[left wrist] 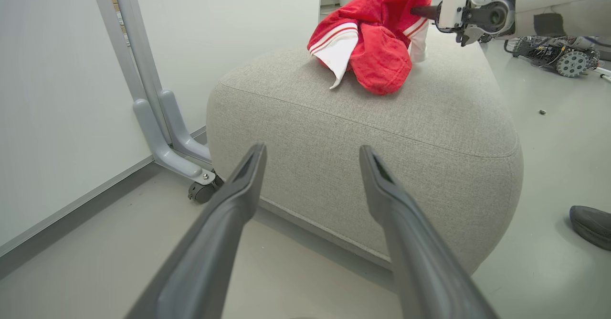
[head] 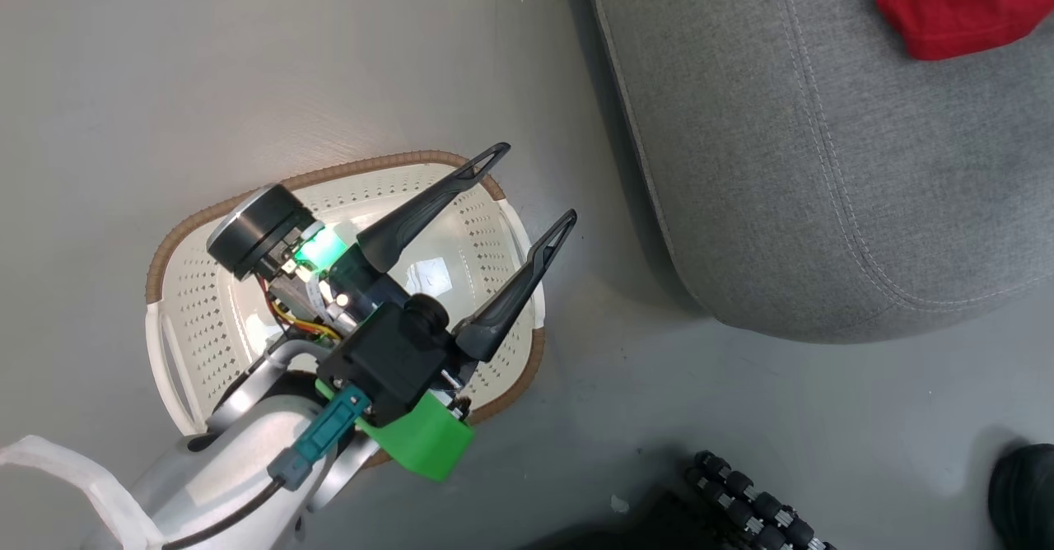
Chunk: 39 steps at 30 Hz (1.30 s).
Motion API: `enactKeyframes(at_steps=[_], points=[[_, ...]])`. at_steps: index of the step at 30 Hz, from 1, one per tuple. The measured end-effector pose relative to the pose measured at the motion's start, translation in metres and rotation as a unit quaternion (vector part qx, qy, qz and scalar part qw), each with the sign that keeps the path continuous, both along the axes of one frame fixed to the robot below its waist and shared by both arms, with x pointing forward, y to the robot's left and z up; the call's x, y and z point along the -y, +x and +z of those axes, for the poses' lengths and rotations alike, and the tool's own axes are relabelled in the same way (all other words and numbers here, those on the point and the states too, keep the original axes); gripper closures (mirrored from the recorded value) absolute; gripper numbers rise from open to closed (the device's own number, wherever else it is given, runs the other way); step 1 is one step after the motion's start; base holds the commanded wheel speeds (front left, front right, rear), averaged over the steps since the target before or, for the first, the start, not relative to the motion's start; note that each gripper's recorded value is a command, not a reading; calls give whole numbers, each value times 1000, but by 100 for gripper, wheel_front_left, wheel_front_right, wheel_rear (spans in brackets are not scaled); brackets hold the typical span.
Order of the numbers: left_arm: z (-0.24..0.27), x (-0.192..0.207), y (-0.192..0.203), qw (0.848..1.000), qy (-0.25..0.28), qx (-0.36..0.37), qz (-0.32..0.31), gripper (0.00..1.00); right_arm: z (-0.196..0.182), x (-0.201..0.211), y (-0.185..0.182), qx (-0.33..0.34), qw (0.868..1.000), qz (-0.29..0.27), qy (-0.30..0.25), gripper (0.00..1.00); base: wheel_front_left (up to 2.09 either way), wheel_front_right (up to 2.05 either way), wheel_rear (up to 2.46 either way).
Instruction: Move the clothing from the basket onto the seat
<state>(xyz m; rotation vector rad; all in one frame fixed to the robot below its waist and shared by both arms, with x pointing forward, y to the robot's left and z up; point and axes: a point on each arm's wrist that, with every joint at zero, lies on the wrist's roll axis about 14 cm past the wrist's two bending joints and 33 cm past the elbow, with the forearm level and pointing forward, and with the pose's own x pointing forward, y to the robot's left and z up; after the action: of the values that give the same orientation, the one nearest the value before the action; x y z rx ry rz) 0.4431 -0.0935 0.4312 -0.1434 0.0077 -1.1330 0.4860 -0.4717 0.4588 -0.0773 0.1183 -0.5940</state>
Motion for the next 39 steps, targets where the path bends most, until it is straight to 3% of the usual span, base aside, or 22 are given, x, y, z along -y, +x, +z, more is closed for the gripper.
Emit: enactKeyframes(at_steps=[1, 2, 3, 4, 11, 19, 27, 33, 39], points=[[-1, 0, 0, 1000, 1, -1, 1, 0, -9, -1, -5, -8, 1000, -4, 7, 100, 0, 0, 0], [-1, -1, 1, 1000, 1, -1, 2, 0, -14, -2, -10, -11, 1000, -7, 11, 84, 0, 0, 0], [-1, -1, 1, 1000, 1, 0, 3, 0, -16, -2, -12, -11, 1000, -9, 14, 22, 0, 0, 0], [0, 0, 1, 1000, 1, 1, 3, 0, -18, -3, -16, -11, 1000, -11, 17, 0, 0, 0, 0], [15, -2, 2, 1000, -11, 12, 19, 0, -7, -32, -23, 12, 1000, 22, 9, 0, 0, 0, 0], [34, -12, -4, 998, -30, 9, 58, 0, -2, -105, -32, 38, 994, 98, 21, 0, 0, 0, 0], [45, -44, 2, 990, -27, 9, 141, 0, 17, -177, -36, 70, 980, 183, 23, 0, 0, 0, 0], [46, -89, 10, 972, -11, 4, 235, 0, 25, -231, -35, 84, 964, 249, 40, 0, 0, 0, 0], [57, -150, 19, 938, -6, 9, 346, 0, 40, -275, -32, 99, 946, 305, 51, 0, 0, 0, 0]])
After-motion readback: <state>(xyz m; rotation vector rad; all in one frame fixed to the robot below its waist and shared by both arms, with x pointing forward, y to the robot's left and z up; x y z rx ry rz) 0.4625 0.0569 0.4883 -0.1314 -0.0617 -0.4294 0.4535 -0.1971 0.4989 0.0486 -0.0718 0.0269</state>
